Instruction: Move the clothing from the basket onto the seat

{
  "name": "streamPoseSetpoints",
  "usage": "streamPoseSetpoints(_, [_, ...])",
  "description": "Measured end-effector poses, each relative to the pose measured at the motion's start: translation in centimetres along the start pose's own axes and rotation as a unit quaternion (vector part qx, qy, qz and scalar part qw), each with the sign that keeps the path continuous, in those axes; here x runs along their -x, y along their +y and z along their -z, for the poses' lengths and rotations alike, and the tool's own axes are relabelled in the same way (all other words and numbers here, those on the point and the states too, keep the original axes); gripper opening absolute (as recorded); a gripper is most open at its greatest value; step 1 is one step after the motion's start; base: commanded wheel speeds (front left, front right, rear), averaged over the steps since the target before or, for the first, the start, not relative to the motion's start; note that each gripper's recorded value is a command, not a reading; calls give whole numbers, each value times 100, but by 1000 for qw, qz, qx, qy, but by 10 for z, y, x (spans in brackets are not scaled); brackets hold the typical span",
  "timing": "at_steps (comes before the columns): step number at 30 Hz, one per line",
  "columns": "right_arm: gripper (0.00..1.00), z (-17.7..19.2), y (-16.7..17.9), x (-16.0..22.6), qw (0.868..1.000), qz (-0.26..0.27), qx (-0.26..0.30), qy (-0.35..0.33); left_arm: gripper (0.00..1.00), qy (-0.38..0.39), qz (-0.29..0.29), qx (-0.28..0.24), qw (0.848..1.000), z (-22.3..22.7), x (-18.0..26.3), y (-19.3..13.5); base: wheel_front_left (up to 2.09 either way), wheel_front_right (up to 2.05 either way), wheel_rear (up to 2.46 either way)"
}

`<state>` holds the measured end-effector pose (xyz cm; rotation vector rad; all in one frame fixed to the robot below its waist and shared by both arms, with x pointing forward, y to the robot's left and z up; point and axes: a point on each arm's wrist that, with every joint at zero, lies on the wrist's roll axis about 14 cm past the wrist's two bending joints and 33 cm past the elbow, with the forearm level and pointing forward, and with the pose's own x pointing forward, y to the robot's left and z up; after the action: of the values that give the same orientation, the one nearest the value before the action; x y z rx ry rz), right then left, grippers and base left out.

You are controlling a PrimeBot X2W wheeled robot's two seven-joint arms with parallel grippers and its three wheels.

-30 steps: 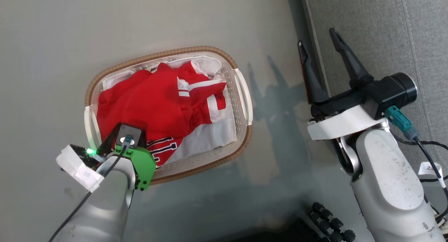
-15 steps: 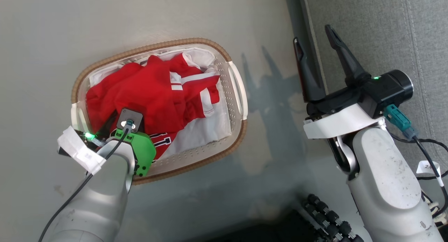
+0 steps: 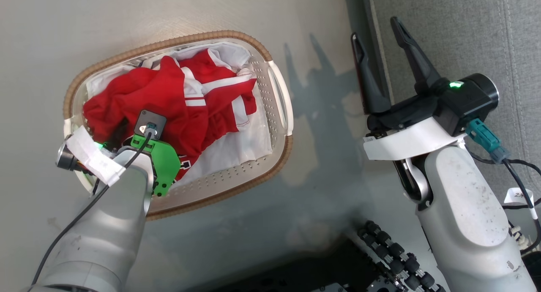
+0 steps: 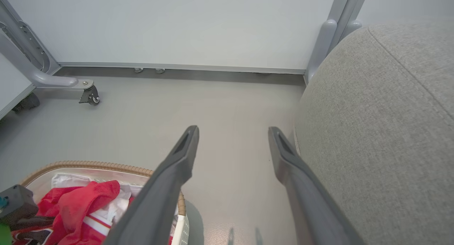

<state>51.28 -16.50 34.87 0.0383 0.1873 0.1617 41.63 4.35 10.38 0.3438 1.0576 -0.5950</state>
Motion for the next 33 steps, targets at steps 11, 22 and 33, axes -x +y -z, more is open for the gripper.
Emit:
streamPoseSetpoints(11, [100, 14, -1, -2, 1000, 2, -14, 13, 100, 15, 0, -19, 1000, 0, -16, 2, 0, 0, 0])
streamPoseSetpoints(22, [100, 20, -6, -1, 1000, 8, -17, 19, 43, 27, 3, -18, 999, 0, -25, -4, 0, 0, 0])
streamPoseSetpoints(33, [100, 4, -3, 3, 1000, 5, -9, 10, 0, -14, 4, -17, 1000, -19, -4, -12, 0, 0, 0])
